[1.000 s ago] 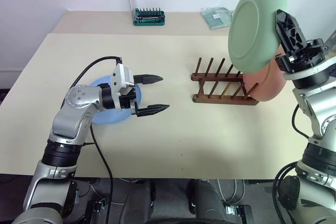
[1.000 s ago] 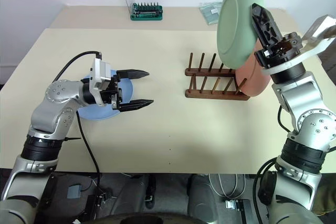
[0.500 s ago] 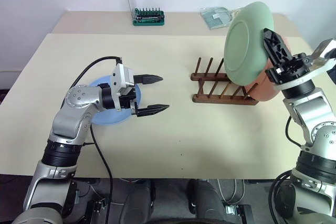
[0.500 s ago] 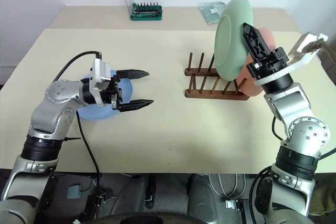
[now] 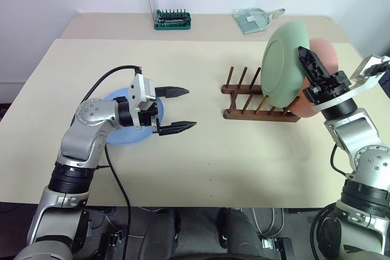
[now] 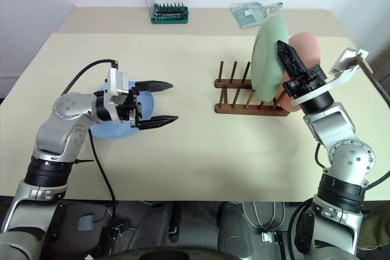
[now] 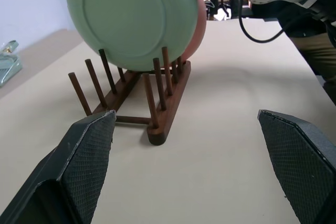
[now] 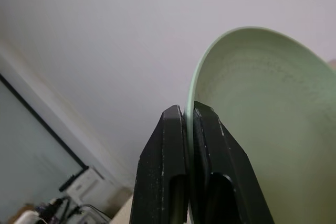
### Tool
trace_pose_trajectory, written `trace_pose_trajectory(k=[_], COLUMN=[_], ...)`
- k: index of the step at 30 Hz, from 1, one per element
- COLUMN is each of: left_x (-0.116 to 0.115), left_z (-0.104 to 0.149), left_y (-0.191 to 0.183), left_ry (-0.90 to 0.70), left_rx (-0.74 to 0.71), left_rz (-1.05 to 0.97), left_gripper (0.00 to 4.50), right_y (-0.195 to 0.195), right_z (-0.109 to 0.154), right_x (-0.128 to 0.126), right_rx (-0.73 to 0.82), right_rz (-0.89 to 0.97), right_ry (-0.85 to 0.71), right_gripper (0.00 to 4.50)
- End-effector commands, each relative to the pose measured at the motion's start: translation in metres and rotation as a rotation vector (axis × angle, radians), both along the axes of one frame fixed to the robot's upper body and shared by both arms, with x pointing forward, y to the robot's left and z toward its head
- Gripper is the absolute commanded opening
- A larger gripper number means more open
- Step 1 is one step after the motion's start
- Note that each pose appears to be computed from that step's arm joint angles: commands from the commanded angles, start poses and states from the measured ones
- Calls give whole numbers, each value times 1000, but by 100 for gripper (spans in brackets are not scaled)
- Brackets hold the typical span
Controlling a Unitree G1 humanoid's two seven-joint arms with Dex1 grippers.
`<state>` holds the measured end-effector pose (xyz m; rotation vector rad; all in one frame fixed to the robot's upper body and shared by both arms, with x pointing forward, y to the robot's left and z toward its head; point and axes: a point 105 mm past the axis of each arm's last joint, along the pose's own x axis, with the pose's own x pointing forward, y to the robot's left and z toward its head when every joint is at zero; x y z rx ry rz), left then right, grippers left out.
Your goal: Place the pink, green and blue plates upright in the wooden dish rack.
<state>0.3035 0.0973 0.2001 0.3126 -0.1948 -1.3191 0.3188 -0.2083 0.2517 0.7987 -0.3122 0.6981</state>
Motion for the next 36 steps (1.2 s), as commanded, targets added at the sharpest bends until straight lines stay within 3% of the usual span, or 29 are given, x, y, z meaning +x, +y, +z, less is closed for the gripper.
trace_pose_trajectory(k=[1, 8, 20, 26, 34, 36], left_x=[-4, -4, -4, -3, 15, 26], left_z=[13, 12, 12, 12, 5, 9], left_y=[-2, -2, -3, -4, 1, 10], left_ry=[-53, -49, -45, -46, 13, 36], left_rx=[-10, -10, -13, -14, 31, 25], left_rz=[-15, -16, -26, -25, 78, 149], left_gripper=[450, 450, 450, 450, 450, 450], right_y=[-3, -2, -9, -20, 20, 47], right_z=[6, 9, 20, 39, 55, 43], right_x=[-5, -5, -11, -17, -44, -55], right_rx=[26, -50, -165, -172, -361, -523], right_rz=[11, -31, -159, -265, -54, 114], right_ry=[-41, -65, -197, -313, -465, -465], right_gripper=[99, 445, 445, 445, 445, 445])
